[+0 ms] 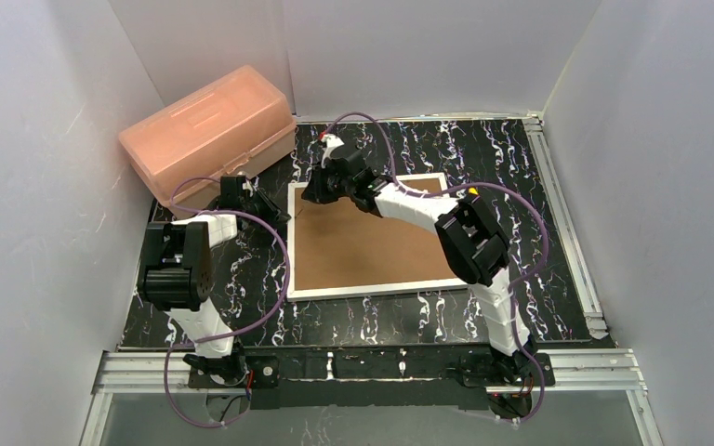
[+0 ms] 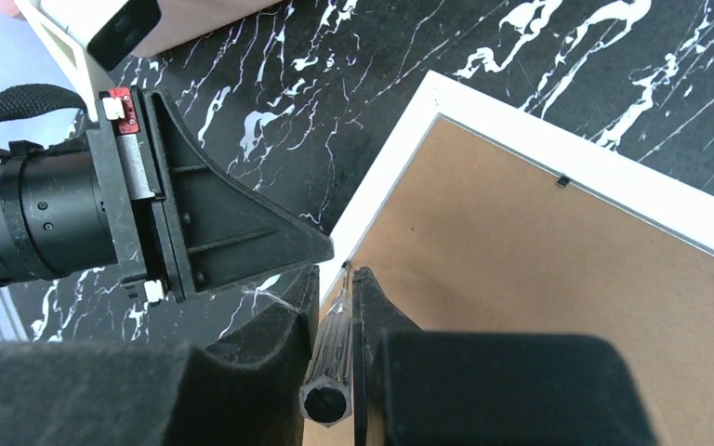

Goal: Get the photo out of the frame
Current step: Release the photo frame item from the photo frame.

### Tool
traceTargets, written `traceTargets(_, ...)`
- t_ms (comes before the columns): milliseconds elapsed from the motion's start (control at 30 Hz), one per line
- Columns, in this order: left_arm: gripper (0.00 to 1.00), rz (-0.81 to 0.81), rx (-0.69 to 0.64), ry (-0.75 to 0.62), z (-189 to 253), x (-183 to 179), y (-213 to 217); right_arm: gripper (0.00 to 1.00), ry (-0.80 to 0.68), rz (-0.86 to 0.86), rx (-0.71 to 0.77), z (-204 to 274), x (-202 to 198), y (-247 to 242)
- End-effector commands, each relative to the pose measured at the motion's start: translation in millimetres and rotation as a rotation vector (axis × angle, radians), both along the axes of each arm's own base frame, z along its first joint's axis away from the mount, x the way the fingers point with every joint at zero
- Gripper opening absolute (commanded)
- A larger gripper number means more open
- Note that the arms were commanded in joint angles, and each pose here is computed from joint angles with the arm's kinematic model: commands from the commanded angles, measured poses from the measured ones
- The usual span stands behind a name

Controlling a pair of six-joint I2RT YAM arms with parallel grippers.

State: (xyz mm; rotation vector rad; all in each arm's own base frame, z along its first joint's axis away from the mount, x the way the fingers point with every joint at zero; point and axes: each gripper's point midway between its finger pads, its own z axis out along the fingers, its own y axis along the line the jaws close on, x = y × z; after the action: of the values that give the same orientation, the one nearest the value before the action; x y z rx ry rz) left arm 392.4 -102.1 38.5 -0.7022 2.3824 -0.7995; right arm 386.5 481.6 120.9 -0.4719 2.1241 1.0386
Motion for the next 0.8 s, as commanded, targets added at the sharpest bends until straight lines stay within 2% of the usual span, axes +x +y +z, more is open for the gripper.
traceTargets(0, 0.10, -0.139, -0.104, 0.114, -1.3, -45.6, -44.7, 0.01, -0.070, 0.151, 0.053, 47.0, -52.8, 51.6)
traceTargets(767, 0.10, -0.142, -0.116, 0.087, 13.5, -55.6, -49.1, 0.01, -0.149, 0.211, -0.034, 65.2, -106.4, 101.9)
